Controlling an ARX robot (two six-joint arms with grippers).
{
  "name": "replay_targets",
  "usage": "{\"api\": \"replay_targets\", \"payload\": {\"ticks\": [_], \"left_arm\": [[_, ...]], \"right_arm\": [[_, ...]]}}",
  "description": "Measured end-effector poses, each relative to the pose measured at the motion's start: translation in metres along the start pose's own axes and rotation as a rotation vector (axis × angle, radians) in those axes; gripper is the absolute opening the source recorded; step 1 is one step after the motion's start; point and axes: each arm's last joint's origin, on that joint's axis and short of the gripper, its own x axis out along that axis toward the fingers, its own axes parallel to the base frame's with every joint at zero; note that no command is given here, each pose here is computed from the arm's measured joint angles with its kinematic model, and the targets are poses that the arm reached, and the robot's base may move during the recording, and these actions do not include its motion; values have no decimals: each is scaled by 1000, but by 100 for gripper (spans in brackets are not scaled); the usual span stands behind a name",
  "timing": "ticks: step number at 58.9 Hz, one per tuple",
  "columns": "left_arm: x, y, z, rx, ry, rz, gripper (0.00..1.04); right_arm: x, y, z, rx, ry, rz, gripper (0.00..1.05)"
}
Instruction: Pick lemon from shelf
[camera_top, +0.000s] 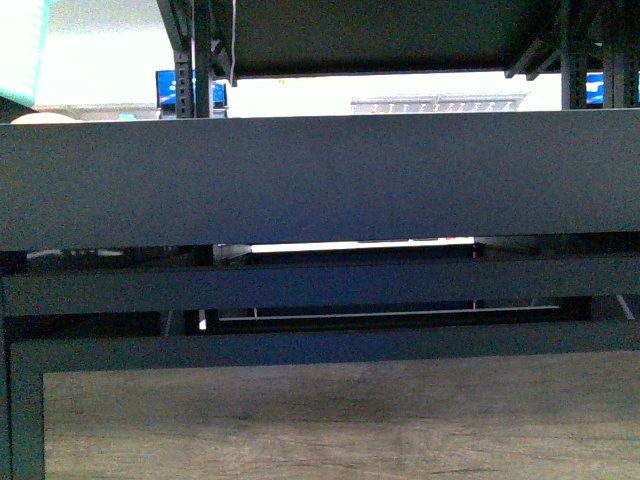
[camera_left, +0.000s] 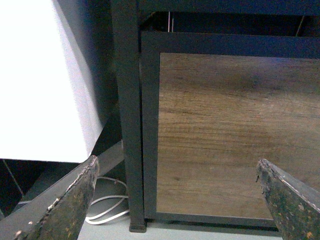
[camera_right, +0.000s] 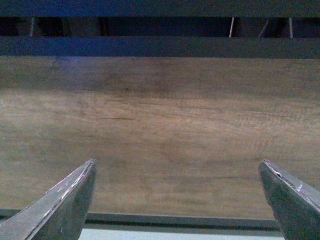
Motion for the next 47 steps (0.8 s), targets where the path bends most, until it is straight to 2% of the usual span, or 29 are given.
{"api": "replay_targets", "payload": {"ticks": [47], "left_arm": [[0,0,0,0,0,1,97]], "right_arm": [[0,0,0,0,1,0,97]]}}
